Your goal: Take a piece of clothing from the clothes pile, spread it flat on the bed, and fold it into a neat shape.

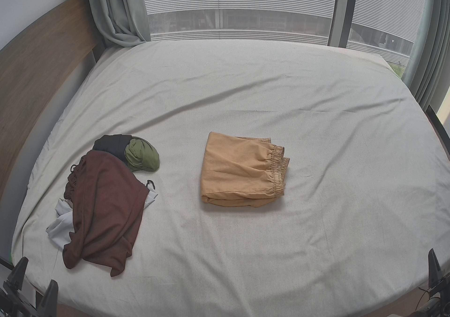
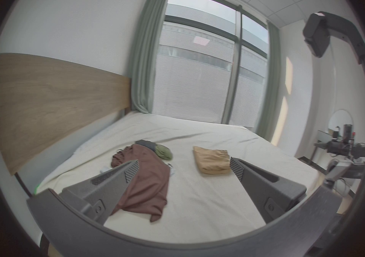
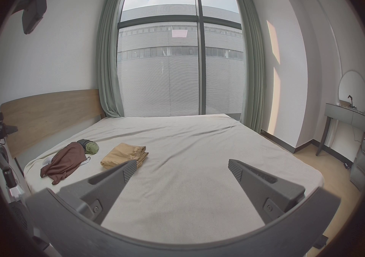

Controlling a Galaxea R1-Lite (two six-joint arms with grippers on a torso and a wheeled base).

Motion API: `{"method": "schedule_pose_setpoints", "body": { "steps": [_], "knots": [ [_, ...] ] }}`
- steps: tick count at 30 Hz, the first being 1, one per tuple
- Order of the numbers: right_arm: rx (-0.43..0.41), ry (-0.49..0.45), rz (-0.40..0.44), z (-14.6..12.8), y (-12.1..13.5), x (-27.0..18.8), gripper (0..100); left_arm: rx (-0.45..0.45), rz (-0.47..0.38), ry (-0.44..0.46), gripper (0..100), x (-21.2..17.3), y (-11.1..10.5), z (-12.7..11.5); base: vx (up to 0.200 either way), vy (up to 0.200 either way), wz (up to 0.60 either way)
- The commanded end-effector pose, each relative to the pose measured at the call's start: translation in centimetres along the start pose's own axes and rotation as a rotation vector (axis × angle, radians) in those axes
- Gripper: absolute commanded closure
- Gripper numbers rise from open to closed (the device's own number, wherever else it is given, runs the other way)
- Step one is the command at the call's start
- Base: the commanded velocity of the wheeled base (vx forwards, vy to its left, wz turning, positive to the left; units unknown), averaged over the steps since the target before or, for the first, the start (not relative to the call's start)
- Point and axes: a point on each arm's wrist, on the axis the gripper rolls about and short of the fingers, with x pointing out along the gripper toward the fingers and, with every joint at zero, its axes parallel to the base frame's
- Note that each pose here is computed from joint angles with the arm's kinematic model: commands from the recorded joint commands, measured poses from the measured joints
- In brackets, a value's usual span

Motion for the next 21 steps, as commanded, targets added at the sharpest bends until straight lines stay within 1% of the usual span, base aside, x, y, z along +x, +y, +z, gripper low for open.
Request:
{"method": "schedule_pose_setpoints", "body": {
  "steps": [1, 3, 6, 10, 11, 12, 13, 14, 15, 20, 21],
  "knots": [
    [-0.004, 0.0, -0.003, -0.36, 0.0, 0.03, 0, 0.012, 0.094, -0.017, 0, -0.07, 0.27, -0.49, 0.0, 0.0, 0.0],
    [-0.009, -0.006, 0.011, -0.34, 0.03, 0.02, 0, 0.065, 0.139, -0.003, 0, -0.08, 0.38, -0.65, 0.0, 0.0, 0.0],
    [-0.015, -0.01, 0.026, -0.38, 0.06, -0.01, 0, 0.115, 0.158, 0.005, 0, -0.09, 0.43, -0.7, 0.0, 0.0, 0.0],
    [-0.005, -0.009, 0.031, -0.36, 0.07, -0.02, 0, 0.118, 0.151, 0.006, 0, -0.09, 0.42, -0.71, 0.0, 0.0, 0.0],
    [-0.007, 0.057, 0.025, -1.07, 0.04, -0.02, 0, 0.144, 0.168, 0.039, 0, -0.08, 0.51, -0.99, 0.0, 0.0, 0.0],
    [-0.012, 0.078, 0.026, -1.26, 0.04, -0.05, 0, 0.149, 0.181, 0.068, 0, -0.09, 0.57, -1.26, 0.0, 0.0, 0.0],
    [-0.01, 0.059, 0.028, -1.06, 0.05, -0.03, 0, 0.149, 0.19, 0.084, 0, -0.14, 0.59, -1.35, 0.0, 0.0, 0.0],
    [-0.01, 0.059, 0.028, -1.06, 0.05, -0.03, 0, 0.149, 0.19, 0.084, 0, -0.14, 0.59, -1.35, 0.0, 0.0, 0.0],
    [-0.016, 0.052, 0.03, -1.02, 0.05, -0.02, 0, 0.145, 0.192, 0.064, 0, -0.1, 0.58, -1.2, 0.0, 0.0, 0.0],
    [-0.027, 0.049, 0.038, -1.01, 0.06, -0.03, 0, 0.135, 0.187, 0.058, 0, -0.11, 0.58, -1.17, 0.0, 0.0, 0.0],
    [-0.031, 0.049, 0.05, -1.01, 0.08, -0.03, 0, 0.133, 0.187, 0.058, 0, -0.12, 0.58, -1.22, 0.0, 0.0, 0.0]
  ]
}}
